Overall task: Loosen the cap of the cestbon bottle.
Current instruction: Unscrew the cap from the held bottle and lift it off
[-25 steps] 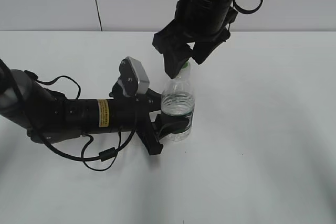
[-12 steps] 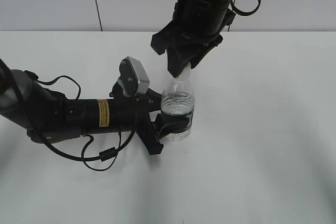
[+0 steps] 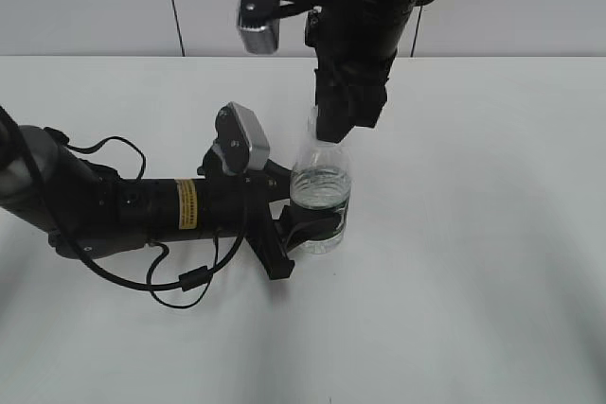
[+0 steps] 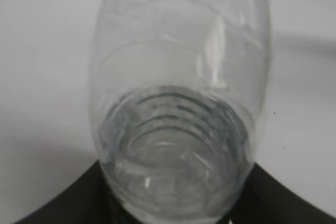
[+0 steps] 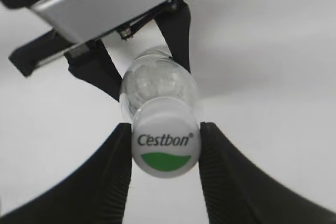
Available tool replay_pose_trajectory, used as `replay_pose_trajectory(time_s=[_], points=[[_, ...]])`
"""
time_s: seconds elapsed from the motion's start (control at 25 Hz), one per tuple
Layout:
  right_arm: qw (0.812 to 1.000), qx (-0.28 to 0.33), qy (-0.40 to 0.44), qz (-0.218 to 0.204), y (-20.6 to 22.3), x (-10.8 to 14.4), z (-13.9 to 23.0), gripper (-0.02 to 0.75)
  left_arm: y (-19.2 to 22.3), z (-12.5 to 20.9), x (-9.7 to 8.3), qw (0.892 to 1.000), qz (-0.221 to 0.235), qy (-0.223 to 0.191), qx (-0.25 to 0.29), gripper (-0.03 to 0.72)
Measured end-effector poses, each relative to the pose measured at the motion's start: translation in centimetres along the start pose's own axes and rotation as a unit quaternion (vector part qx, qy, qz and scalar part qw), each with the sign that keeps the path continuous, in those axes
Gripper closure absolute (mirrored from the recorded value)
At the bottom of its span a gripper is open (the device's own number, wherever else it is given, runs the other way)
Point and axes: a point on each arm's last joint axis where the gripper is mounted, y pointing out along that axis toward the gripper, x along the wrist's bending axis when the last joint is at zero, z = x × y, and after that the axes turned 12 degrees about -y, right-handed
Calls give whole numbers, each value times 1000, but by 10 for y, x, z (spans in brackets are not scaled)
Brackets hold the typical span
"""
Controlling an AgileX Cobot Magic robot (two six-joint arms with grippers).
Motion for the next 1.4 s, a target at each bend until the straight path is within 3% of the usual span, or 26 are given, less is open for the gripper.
replay_pose_trajectory(time_s=[0.24, 0.44, 0.8, 1.4], points=[[976, 4, -217, 8, -1, -2, 0, 433, 0, 0, 0, 1000, -2, -1, -1, 328], [949, 9, -314, 12, -1, -3, 1, 433, 0, 0, 1, 1000, -3, -4, -1, 328], [936, 12, -351, 15, -2, -3, 1, 433, 0, 0, 1, 1000, -3, -6, -1, 330], [932, 22, -360, 30, -23, 2, 2, 437, 0, 0, 0, 1000, -3, -5, 0, 331]])
